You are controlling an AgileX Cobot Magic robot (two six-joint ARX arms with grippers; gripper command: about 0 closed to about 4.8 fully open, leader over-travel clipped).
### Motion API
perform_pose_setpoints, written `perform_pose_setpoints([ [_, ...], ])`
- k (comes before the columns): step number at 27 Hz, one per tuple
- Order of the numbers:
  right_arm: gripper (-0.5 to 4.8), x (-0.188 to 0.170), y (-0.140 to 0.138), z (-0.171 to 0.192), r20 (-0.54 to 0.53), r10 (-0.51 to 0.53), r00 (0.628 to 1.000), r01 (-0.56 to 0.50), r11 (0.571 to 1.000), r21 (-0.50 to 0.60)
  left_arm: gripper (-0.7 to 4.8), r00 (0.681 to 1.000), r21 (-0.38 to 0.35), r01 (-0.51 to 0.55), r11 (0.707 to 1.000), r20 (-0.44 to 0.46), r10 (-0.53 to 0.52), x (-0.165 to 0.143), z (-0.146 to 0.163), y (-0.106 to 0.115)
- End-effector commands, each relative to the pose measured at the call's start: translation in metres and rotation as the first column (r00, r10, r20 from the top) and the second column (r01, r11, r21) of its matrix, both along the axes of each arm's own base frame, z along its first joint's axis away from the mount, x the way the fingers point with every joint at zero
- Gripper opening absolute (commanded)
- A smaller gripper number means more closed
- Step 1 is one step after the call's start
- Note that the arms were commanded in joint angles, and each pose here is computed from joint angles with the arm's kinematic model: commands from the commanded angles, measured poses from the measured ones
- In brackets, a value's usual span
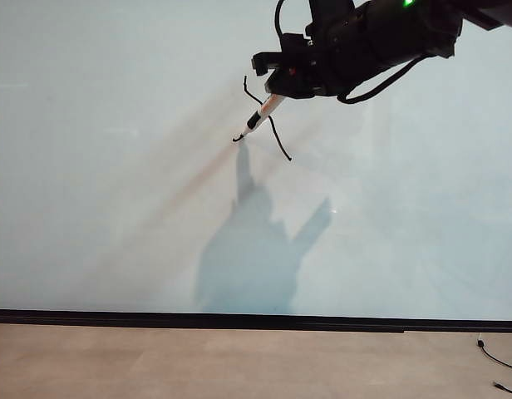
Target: Pick up the pen on the shelf to the right of the whiteboard and draw a cross mark.
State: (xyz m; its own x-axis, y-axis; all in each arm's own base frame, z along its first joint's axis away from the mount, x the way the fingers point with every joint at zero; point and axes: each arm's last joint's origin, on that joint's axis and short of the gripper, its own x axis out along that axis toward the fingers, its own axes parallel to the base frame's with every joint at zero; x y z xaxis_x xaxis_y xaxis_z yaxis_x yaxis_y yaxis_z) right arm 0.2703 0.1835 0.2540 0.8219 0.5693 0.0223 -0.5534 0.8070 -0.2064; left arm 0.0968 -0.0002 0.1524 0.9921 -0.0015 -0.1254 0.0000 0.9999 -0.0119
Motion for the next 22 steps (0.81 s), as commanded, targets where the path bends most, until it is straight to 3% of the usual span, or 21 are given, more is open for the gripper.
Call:
perform_pose_setpoints([
  [1,-0.07,-0.001,-0.003,0.010,0.043,-0.040,0.998,0.040,0.999,0.016,-0.05,1.000,0.004,0.004,1.000,0.011,-0.004,0.000,0.002,0.000],
  [22,-0.07,-0.019,-0.018,0.035,0.080,-0.124,0.989,0.128,0.991,-0.049,-0.05,1.000,0.004,0.004,1.000,0.011,-0.004,0.000,0.002,0.000],
])
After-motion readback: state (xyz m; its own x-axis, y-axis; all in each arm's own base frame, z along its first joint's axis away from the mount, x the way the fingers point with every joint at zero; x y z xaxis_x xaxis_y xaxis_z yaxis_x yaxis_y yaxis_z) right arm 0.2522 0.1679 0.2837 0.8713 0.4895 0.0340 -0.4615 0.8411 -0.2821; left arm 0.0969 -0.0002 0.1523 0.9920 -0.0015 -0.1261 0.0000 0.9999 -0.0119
